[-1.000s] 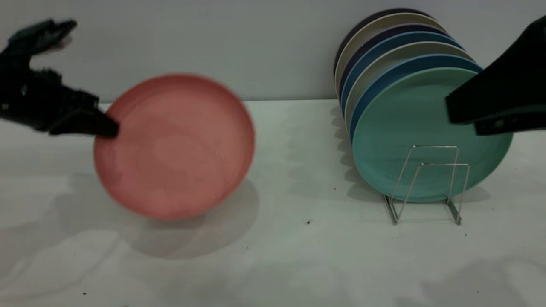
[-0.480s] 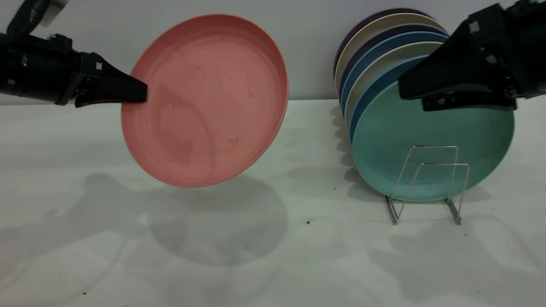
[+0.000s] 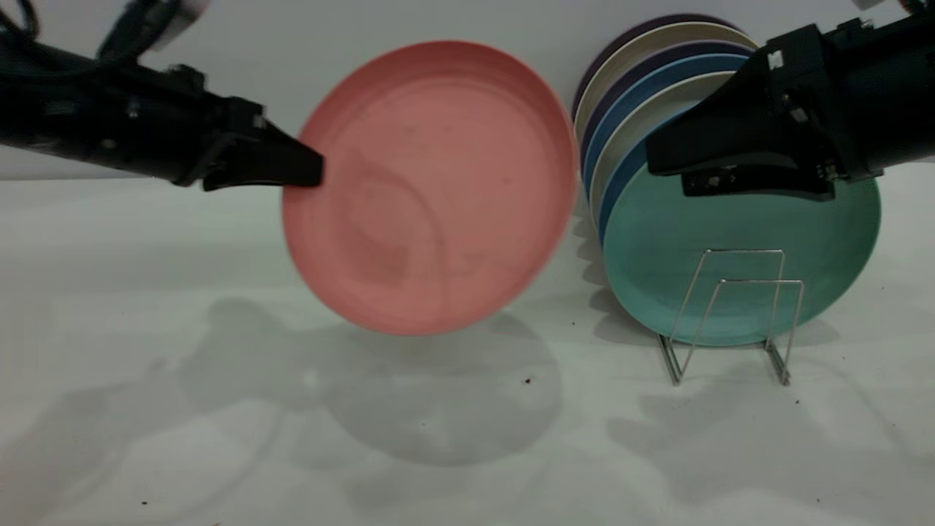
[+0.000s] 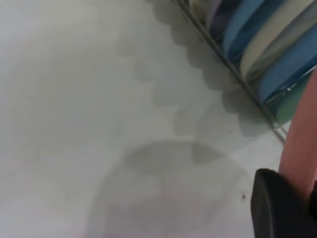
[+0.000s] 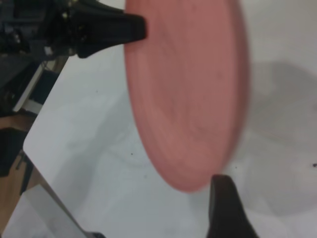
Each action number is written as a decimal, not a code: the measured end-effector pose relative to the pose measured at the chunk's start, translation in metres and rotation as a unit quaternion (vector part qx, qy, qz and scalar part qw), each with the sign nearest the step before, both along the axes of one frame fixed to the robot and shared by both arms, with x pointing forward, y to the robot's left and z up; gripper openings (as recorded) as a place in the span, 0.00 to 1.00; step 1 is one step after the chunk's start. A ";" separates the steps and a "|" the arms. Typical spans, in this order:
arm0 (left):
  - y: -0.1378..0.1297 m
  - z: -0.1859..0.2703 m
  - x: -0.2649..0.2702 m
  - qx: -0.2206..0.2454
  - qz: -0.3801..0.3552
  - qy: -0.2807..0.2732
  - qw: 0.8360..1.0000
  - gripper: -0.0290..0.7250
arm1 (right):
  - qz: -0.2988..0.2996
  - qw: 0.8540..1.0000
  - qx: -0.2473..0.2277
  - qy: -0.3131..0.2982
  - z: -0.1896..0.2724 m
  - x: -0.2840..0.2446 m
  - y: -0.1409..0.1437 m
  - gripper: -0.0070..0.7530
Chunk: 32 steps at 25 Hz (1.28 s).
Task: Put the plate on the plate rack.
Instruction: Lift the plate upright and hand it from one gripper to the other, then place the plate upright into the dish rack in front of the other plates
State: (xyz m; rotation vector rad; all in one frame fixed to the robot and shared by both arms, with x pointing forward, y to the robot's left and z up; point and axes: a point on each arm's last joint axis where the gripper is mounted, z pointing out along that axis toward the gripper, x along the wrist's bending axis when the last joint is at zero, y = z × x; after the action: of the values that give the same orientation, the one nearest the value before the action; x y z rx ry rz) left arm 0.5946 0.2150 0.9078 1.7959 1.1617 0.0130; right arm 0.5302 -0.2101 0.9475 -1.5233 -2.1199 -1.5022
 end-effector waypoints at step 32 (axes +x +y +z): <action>-0.085 0.008 -0.028 -0.034 -0.125 -0.017 0.991 0.10 | 0.002 1.000 -0.026 -0.005 -0.008 0.002 -0.002 0.22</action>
State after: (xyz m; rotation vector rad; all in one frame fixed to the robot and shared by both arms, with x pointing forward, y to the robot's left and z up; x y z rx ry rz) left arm 0.5668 0.1297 0.9155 1.8606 0.8967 -0.1405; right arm 0.5325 -0.2119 0.9391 -1.5298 -2.1832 -1.4683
